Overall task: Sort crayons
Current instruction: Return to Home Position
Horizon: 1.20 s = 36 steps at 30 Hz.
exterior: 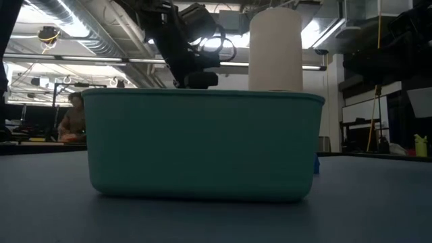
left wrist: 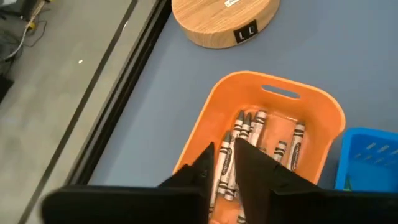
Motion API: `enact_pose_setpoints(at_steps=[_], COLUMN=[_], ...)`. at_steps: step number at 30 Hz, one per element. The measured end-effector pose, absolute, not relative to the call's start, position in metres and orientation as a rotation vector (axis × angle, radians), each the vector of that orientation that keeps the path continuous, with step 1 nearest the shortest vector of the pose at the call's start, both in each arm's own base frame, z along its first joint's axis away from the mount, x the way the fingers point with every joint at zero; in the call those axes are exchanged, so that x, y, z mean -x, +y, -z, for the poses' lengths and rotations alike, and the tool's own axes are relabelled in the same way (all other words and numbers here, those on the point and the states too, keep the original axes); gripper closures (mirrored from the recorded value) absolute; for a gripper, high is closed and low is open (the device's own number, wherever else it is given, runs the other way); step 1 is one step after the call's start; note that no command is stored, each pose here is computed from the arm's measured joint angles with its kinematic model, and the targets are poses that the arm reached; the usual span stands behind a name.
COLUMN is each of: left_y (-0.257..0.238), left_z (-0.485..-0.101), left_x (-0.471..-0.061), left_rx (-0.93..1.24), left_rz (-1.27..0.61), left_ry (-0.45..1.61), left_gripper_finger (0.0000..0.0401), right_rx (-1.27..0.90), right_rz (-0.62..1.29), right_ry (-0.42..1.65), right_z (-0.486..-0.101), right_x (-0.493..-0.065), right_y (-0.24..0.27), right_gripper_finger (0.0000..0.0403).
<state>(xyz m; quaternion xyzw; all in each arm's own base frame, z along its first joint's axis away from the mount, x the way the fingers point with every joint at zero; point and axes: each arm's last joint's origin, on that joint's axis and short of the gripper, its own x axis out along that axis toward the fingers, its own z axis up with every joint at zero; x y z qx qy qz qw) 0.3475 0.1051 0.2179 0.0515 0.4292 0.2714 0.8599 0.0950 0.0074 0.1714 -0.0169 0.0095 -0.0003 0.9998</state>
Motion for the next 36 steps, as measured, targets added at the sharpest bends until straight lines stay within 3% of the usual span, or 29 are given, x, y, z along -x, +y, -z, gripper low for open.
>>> enact_pose_setpoints(at_steps=[4, 11, 24, 29, 36], left_y=[0.102, 0.089, 0.063, 0.055, 0.043], left_z=[-0.235, -0.286, -0.372, -0.359, -0.297], left_x=[-0.346, -0.322, -0.236, -0.204, -0.16], left_rx=[-0.146, -0.095, -0.085, -0.09, -0.029], left_rz=[-0.536, -0.375, -0.273, -0.271, -0.287], left_ry=[0.873, 0.728, 0.476, 0.405, 0.332], left_gripper_finger=[0.0395, 0.04, 0.0401, 0.0401, 0.0401], right_rx=[0.034, 0.034, 0.034, 0.034, 0.034], right_rz=[0.0, 0.0, 0.0, 0.0, 0.0], right_ry=[0.019, 0.019, 0.019, 0.019, 0.019], right_z=[-0.171, -0.171, -0.171, -0.171, -0.171], right_x=[-0.095, -0.095, -0.095, -0.095, -0.095], right_y=[0.007, 0.007, 0.007, 0.007, 0.007], right_gripper_finger=[0.0279, 0.0279, 0.0278, 0.0278, 0.0278])
